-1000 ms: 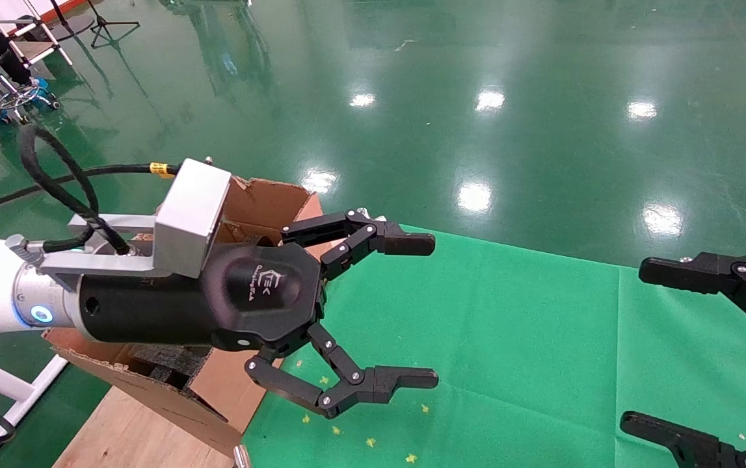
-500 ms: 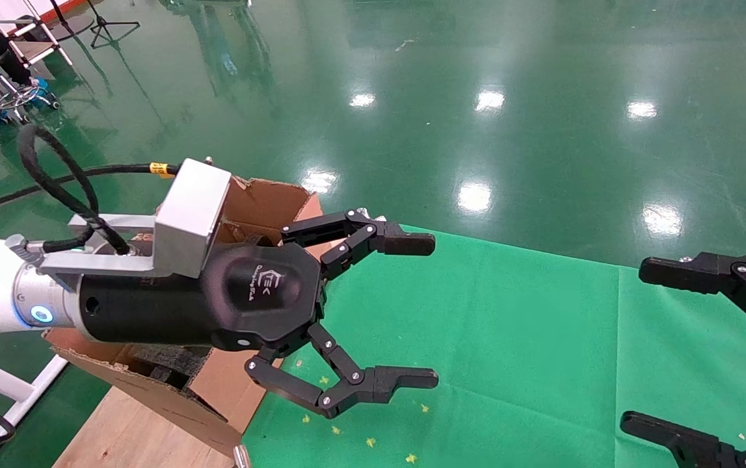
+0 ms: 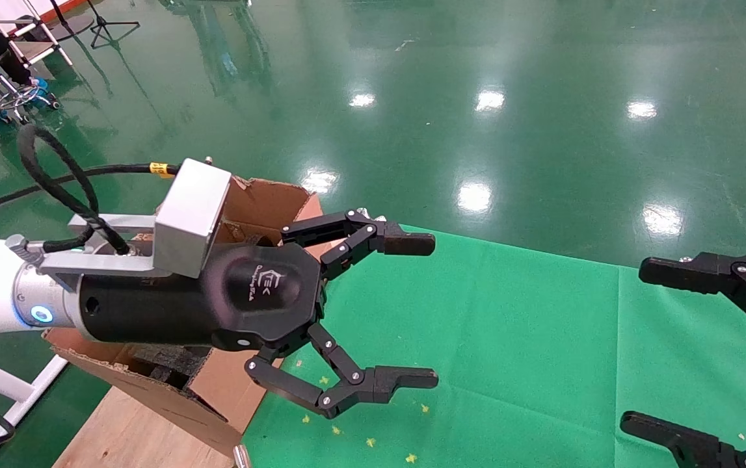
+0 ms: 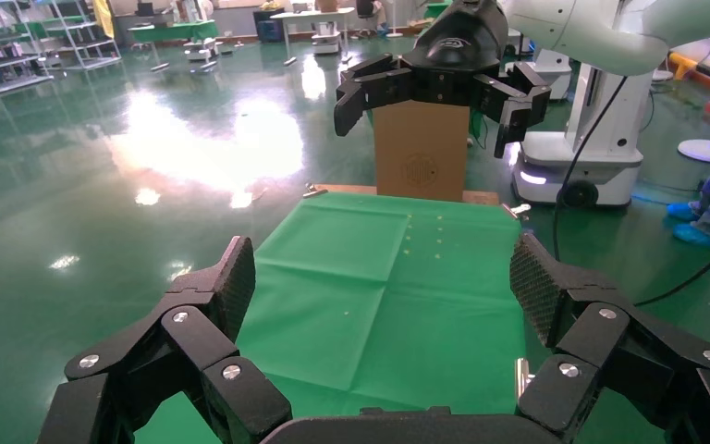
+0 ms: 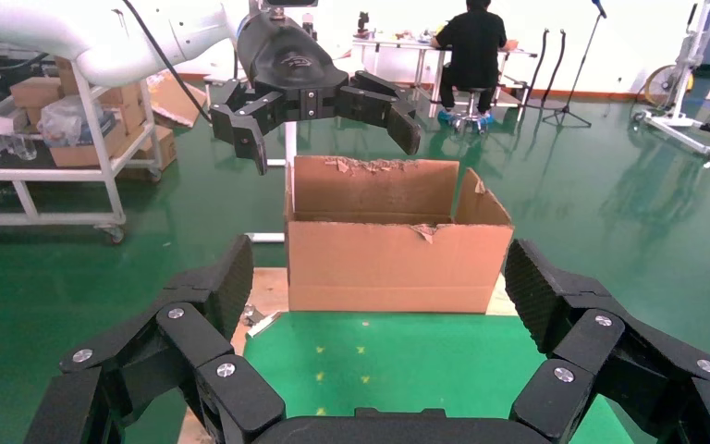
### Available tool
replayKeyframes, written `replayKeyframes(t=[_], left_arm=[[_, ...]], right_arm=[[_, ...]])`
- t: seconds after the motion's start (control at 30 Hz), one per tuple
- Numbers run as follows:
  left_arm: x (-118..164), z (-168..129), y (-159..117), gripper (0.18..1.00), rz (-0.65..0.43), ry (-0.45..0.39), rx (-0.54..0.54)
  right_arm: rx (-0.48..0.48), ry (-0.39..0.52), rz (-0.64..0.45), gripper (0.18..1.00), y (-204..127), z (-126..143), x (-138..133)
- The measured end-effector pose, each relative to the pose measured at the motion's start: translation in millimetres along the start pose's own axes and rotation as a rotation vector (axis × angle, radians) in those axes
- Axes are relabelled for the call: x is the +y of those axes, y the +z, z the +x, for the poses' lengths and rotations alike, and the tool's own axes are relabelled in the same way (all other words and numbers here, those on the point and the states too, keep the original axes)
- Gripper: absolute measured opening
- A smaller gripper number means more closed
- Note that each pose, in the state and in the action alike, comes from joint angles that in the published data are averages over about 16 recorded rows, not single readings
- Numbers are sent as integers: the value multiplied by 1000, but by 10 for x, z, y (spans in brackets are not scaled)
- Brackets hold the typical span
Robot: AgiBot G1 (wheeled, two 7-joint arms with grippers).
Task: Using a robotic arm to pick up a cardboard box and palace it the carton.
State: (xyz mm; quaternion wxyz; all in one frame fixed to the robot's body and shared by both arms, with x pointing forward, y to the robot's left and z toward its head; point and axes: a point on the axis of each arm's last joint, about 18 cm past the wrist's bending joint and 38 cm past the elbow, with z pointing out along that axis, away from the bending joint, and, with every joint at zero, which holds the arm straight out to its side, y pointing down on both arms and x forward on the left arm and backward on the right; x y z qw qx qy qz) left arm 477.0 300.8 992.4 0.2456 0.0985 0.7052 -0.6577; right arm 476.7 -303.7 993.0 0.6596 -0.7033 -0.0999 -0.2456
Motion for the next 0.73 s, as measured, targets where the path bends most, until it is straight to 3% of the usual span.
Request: replayKeyframes(t=[0.73], left_arm=[[0, 0, 0, 1000, 0, 0, 0]], right_arm=[[0, 0, 0, 1001, 0, 0, 0]])
